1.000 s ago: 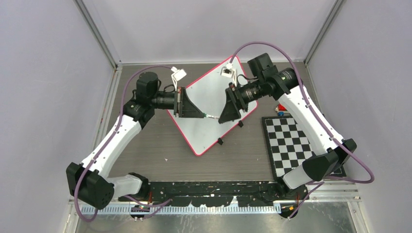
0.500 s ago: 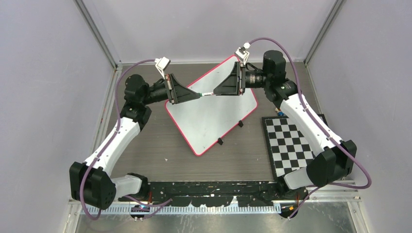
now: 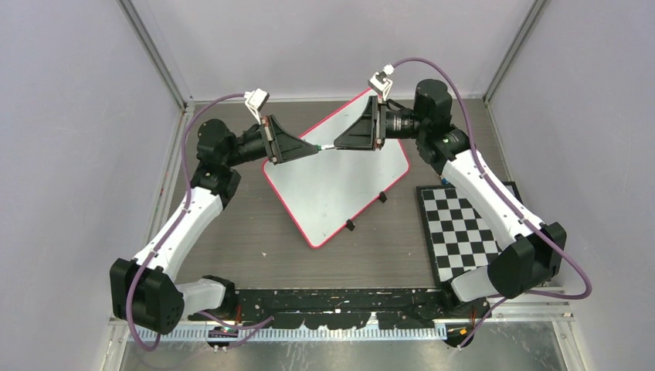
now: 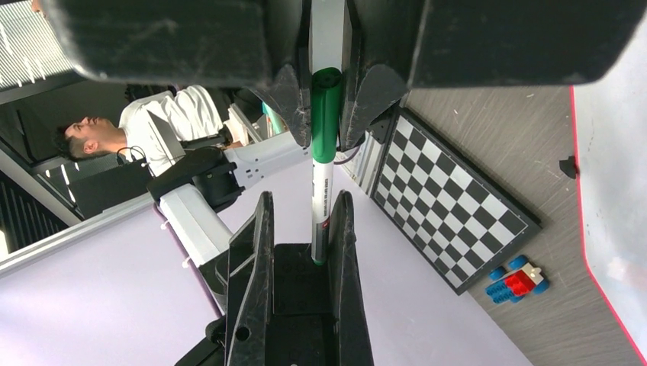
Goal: Write a sentence on the whiteboard
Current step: Pass from the right arm to the left, then open the pen cap from the whiteboard marker.
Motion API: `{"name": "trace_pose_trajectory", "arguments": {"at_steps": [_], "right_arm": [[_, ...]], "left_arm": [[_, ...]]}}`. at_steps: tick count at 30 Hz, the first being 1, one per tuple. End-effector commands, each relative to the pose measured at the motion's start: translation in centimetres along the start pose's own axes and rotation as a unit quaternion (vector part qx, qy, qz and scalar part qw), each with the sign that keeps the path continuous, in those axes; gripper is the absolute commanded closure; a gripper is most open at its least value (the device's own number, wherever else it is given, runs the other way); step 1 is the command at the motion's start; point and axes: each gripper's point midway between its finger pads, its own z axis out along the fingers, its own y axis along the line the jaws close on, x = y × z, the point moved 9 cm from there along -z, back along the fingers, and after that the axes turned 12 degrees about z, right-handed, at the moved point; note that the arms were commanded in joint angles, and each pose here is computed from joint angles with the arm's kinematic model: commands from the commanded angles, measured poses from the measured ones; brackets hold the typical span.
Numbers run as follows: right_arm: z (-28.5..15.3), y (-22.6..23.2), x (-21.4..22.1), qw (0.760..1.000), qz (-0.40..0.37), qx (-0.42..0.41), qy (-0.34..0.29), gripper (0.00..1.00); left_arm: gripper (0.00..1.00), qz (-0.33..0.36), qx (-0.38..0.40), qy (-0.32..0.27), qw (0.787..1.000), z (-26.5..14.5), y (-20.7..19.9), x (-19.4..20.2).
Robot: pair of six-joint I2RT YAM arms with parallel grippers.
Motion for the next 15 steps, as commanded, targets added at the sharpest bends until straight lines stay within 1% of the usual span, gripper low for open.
{"name": "trace_pose_trajectory", "arguments": {"at_steps": [1,8,15], "right_arm": [[0.14,1.65,0.70,0.998,-0.056,0.013,0.020,0.54],[0.26,1.99,0.84,0.998,-0.062,0.008,0.026,0.63],[0.41,2.22,1.10,0.997,-0.065,0.003,0.036,0.63]], "left_arm": [[1.00,0.022,0.006,-0.011,1.000,0.08,-0.76,-0.65],[1.00,0.016,0.016,0.006,1.000,0.41,-0.66,-0.19],[1.00,0.013,0.028,0.019,0.999,0.54,-0.99,0.12]]}}
